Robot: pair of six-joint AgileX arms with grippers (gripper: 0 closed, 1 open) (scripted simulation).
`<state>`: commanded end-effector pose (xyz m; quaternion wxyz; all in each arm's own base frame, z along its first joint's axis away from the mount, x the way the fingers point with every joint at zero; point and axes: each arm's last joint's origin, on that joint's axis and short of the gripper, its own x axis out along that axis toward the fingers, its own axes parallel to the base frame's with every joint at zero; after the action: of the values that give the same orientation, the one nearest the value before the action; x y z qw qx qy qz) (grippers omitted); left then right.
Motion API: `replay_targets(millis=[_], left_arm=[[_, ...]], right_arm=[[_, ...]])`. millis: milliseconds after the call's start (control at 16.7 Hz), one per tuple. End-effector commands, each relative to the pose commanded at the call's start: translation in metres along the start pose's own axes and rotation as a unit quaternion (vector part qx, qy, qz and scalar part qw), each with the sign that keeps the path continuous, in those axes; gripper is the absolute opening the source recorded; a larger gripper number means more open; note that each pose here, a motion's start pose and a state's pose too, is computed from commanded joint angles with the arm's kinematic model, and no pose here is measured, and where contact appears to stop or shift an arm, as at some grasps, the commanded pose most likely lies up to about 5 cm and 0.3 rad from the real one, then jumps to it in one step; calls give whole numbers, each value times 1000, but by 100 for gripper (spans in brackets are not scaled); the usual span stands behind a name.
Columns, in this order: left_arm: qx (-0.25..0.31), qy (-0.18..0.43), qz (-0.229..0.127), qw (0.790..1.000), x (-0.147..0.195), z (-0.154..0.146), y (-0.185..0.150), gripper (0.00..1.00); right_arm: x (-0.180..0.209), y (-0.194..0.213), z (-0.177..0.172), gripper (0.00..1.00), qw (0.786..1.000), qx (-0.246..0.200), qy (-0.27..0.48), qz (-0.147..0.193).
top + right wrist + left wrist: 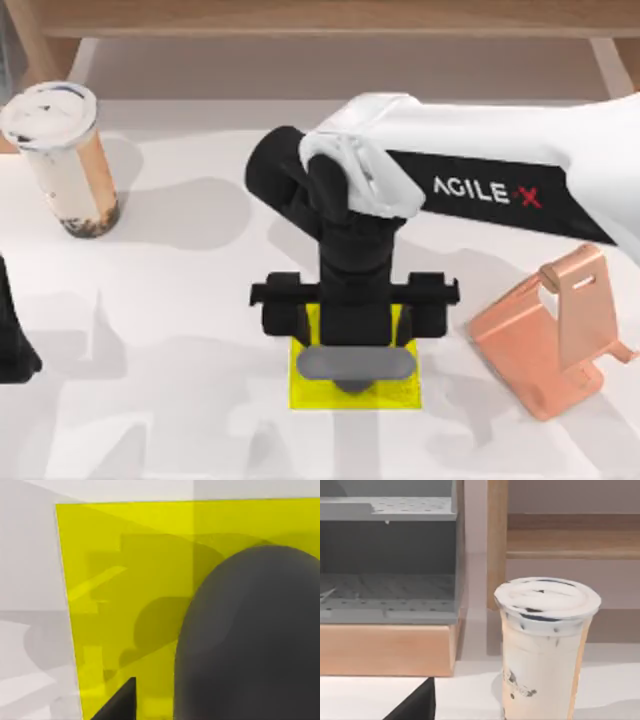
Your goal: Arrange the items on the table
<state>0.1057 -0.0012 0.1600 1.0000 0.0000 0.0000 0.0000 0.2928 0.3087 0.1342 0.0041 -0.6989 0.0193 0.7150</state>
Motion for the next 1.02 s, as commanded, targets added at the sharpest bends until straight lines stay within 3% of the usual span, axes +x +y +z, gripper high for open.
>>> replay_targets(millis=[480,600,780,900,1020], left_arm=[[0,0,0,1000,0,0,0,100],[0,0,0,1000,0,0,0,100],[0,0,0,1000,0,0,0,100],[0,0,0,1000,0,0,0,100],[0,0,0,1000,0,0,0,100]], right_arm=[[0,1,-1,100,1000,1,0,0],[-9,-1,-4,100,1000,18,8,-12],[-28,0,-16,100,995,91,21,-38],[-41,5,-30,100,983,170,27,-58],[-53,15,-46,100,958,274,29,-77]])
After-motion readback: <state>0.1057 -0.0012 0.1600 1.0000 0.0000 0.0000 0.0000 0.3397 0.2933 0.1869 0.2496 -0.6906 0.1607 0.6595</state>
